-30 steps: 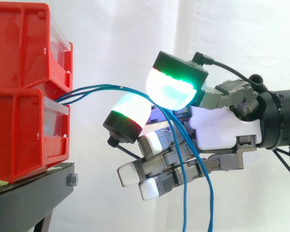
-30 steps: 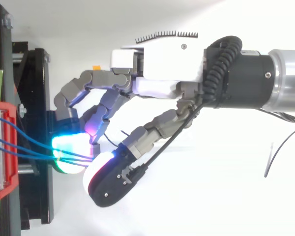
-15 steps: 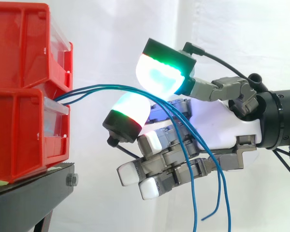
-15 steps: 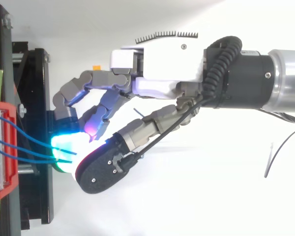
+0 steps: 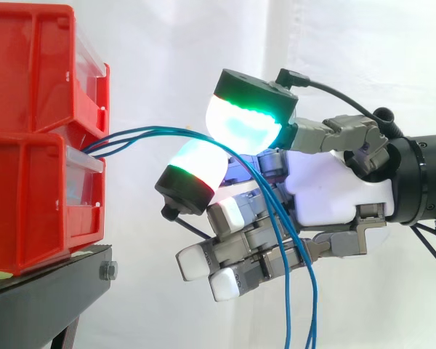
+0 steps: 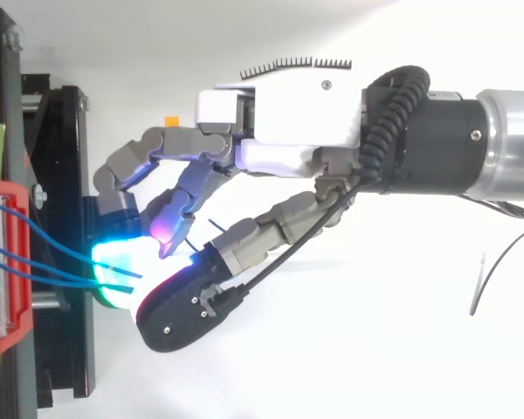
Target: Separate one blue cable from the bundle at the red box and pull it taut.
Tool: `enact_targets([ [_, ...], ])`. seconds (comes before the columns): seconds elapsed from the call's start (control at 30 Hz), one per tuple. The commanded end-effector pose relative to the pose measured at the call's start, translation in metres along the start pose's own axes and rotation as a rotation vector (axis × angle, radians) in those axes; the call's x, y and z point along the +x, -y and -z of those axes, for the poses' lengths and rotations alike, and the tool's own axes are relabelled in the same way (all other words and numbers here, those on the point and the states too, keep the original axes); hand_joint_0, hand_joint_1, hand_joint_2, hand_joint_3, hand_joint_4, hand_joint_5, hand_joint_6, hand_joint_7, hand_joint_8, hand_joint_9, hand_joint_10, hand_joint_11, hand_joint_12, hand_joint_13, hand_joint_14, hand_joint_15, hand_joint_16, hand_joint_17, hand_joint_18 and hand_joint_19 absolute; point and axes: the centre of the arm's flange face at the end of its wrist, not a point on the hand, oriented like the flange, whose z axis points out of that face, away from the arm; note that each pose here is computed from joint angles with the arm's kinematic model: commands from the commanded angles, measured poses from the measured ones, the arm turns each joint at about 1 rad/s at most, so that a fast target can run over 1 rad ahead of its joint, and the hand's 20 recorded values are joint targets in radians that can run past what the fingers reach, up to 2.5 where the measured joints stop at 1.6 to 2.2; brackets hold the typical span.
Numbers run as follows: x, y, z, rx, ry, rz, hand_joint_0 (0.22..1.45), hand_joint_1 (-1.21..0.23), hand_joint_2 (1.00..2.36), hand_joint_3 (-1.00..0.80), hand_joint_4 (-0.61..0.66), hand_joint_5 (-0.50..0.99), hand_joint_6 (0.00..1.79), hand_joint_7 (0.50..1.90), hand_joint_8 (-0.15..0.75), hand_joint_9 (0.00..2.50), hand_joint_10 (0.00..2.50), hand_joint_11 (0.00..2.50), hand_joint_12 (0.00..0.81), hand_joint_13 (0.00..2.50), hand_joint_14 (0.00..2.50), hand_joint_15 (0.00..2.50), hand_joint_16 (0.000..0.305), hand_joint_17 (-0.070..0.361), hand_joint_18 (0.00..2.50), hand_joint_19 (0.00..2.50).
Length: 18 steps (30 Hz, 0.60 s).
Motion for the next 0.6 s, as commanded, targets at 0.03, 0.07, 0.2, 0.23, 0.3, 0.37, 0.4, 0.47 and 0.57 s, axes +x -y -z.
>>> enact_targets([
  [0.03, 0.0001, 0.0001, 0.0, 0.001, 0.0, 0.0, 0.75, -0.93, 1.01, -0.41, 0.01, -0.19, 0.85, 1.1, 0.321, 0.93, 0.02, 0.74, 0.245, 0.73, 0.02, 0.53, 0.021, 0.047, 0.55, 0.54],
  [0.07, 0.0001, 0.0001, 0.0, 0.001, 0.0, 0.0, 0.75, -0.94, 1.01, -0.42, 0.0, -0.19, 0.85, 1.1, 0.32, 0.92, 0.02, 0.74, 0.245, 0.73, 0.02, 0.53, 0.021, 0.047, 0.55, 0.54],
  [0.2, 0.0, 0.0007, 0.0002, 0.001, 0.0, 0.0, 0.8, -0.95, 1.0, -0.5, 0.02, -0.19, 0.86, 1.12, 0.311, 0.93, 0.02, 0.74, 0.241, 0.74, 0.02, 0.53, 0.021, 0.048, 0.57, 0.54],
  [0.23, 0.0, 0.0007, 0.0002, 0.001, 0.0, 0.0, 0.8, -0.95, 1.0, -0.5, 0.02, -0.19, 0.86, 1.12, 0.316, 0.94, 0.02, 0.74, 0.242, 0.74, 0.02, 0.54, 0.021, 0.048, 0.57, 0.54],
  [0.3, 0.0001, 0.0005, 0.0, -0.001, 0.0, 0.0, 0.81, -0.95, 1.0, -0.5, 0.03, -0.19, 0.86, 1.11, 0.316, 0.94, 0.02, 0.74, 0.24, 0.74, 0.02, 0.54, 0.021, 0.048, 0.58, 0.55],
  [0.37, -0.0011, 0.0006, 0.0001, -0.001, 0.001, 0.0, 0.81, -0.95, 1.0, -0.5, 0.03, -0.19, 0.86, 1.11, 0.314, 0.94, 0.02, 0.74, 0.241, 0.74, 0.02, 0.54, 0.021, 0.048, 0.58, 0.55],
  [0.4, 0.0, 0.0007, 0.0002, 0.001, 0.0, 0.0, 0.81, -0.96, 1.0, -0.5, 0.04, -0.18, 0.86, 1.1, 0.311, 0.93, 0.02, 0.74, 0.239, 0.75, 0.02, 0.54, 0.022, 0.048, 0.59, 0.55],
  [0.47, -0.0012, 0.0014, 0.0005, 0.002, 0.001, 0.0, 0.8, -0.96, 1.0, -0.5, 0.05, -0.18, 0.86, 1.11, 0.309, 0.93, 0.02, 0.73, 0.24, 0.74, 0.02, 0.54, 0.021, 0.048, 0.6, 0.54],
  [0.57, -0.0012, 0.0009, 0.0004, 0.002, 0.001, -0.001, 0.75, -0.97, 1.0, -0.5, 0.05, -0.18, 0.86, 1.11, 0.309, 0.93, 0.02, 0.74, 0.239, 0.74, 0.02, 0.54, 0.021, 0.048, 0.6, 0.54],
])
